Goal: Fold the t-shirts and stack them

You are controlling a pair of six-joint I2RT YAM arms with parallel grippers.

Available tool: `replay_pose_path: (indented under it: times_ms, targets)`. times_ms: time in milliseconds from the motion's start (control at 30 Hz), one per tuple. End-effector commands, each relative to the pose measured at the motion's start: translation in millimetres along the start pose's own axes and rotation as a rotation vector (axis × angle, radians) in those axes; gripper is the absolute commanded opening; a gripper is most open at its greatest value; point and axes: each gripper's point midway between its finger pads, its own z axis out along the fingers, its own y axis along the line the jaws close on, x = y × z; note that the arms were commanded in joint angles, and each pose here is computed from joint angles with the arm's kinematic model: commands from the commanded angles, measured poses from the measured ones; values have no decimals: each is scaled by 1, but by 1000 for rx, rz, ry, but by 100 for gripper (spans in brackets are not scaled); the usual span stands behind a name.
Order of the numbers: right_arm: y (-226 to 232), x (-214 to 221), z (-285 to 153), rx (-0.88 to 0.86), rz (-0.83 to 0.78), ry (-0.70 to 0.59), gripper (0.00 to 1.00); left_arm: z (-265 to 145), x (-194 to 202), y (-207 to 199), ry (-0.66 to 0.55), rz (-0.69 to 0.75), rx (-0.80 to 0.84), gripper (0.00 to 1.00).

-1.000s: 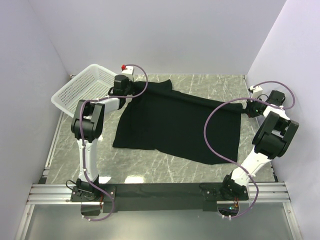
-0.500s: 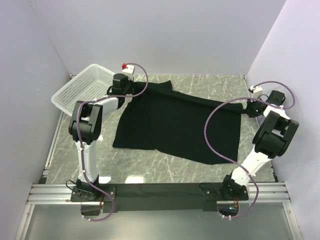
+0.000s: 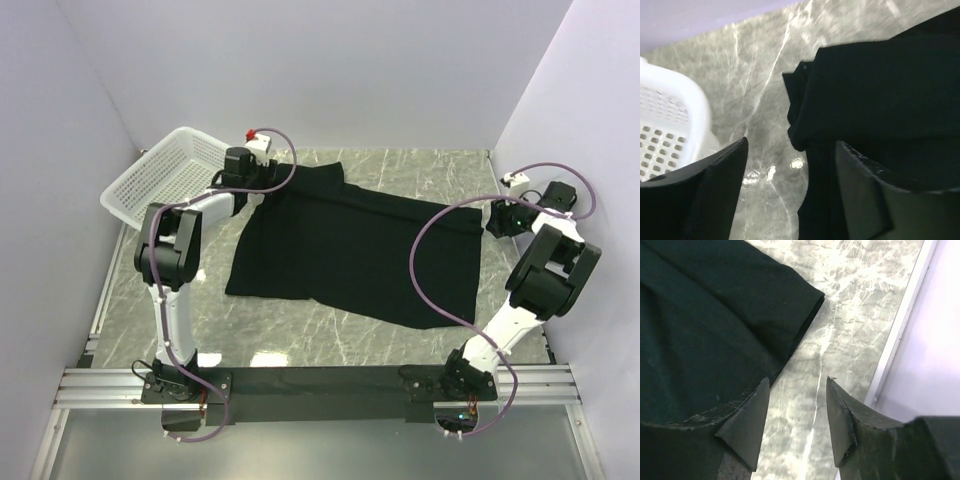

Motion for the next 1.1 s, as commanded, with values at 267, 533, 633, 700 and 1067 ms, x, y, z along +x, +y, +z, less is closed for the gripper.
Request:
replay_pose_path:
  times_ms: [267,533,633,700,1067]
  targets:
    - [41,-57,-54,-152,-56,-141,57,-42,-140,-16,-282,-113,138,82]
    - [65,-51,-50,-209,38,-134,57,19,-150,-38,-199,-382,234,80]
    - [70,-51,-49,-220,67,-129,57,55,-131,-42,-145,-470,239,79]
    - [70,-53,-49,-216,98,-123,57,62,-136,-37,-166,-503,219,79]
    - [85,-53,-43,-262,161,-70,57,97,-80,-22,-89,-576,80,75]
